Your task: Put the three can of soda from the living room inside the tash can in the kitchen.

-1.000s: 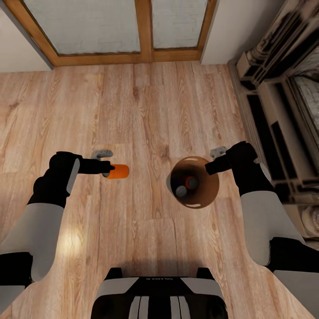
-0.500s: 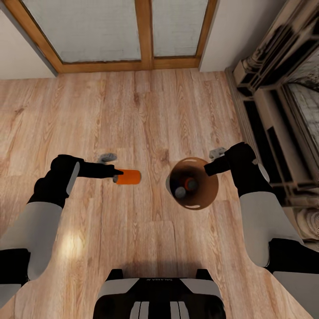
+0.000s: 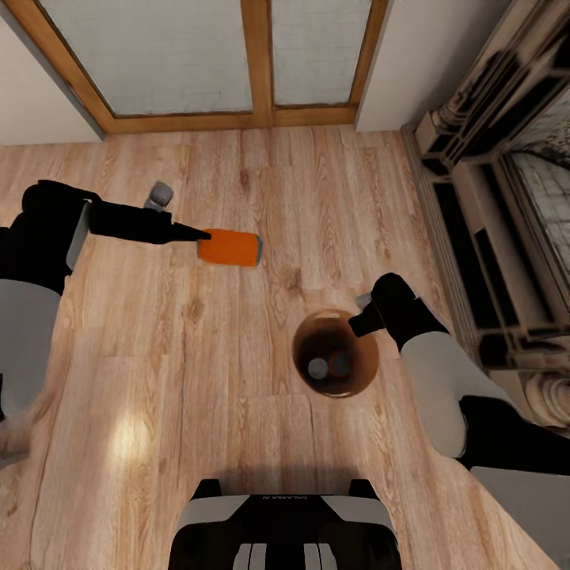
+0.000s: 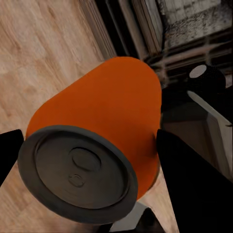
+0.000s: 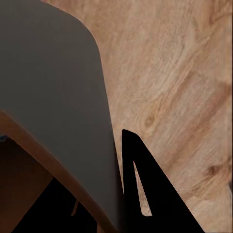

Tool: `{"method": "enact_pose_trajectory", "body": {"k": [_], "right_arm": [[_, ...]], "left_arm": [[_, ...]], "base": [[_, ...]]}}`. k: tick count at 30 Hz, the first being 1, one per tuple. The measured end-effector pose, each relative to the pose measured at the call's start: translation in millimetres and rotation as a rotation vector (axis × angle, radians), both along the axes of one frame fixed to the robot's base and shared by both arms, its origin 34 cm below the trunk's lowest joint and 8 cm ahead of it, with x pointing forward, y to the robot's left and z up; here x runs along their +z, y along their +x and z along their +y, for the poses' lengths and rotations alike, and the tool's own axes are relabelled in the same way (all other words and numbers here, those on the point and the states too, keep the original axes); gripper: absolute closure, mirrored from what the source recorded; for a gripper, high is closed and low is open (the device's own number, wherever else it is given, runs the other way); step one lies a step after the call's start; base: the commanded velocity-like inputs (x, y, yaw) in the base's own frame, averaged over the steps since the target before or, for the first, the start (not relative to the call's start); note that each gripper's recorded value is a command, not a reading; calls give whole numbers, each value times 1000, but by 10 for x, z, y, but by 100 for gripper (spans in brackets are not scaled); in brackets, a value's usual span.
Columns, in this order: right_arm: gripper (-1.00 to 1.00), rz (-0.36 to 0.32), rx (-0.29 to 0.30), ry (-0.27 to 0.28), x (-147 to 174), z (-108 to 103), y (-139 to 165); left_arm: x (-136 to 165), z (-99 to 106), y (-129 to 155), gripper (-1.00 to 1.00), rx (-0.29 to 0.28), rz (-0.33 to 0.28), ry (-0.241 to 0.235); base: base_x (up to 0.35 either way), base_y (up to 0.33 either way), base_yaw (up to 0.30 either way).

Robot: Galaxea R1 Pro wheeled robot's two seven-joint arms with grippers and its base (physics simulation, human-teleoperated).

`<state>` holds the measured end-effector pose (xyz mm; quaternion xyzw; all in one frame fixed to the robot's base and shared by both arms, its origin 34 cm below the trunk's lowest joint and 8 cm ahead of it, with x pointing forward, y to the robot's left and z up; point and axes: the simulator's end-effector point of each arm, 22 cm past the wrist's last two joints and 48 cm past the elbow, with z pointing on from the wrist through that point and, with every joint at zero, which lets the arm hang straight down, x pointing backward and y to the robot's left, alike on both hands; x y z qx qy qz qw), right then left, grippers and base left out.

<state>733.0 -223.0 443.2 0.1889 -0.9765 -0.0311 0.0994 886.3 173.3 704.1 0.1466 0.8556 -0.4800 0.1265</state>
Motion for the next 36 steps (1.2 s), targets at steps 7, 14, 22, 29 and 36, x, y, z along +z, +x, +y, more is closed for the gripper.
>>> {"method": "enact_pose_trajectory", "body": {"k": [7,14,22,29,36], "right_arm": [[100,-48,-16,21,202,354,409],[100,-121,9,36,449,562,827],[100,-171,2,57,643,630,1123],[100,-160,-49,138,674,824,1119],[100,-158,-70,178,689,917,1119]], "left_arm": [[247,-155,59,100,-80,68,-76],[-66,-476,-264,100,-216,141,10],[-155,-748,-448,100,-299,158,31],[-299,-1104,-468,100,-326,119,88],[-380,-1349,-459,100,-337,84,130]], "base": [[0,0,0],[0,0,0],[0,0,0],[0,0,0],[0,0,0]]}}
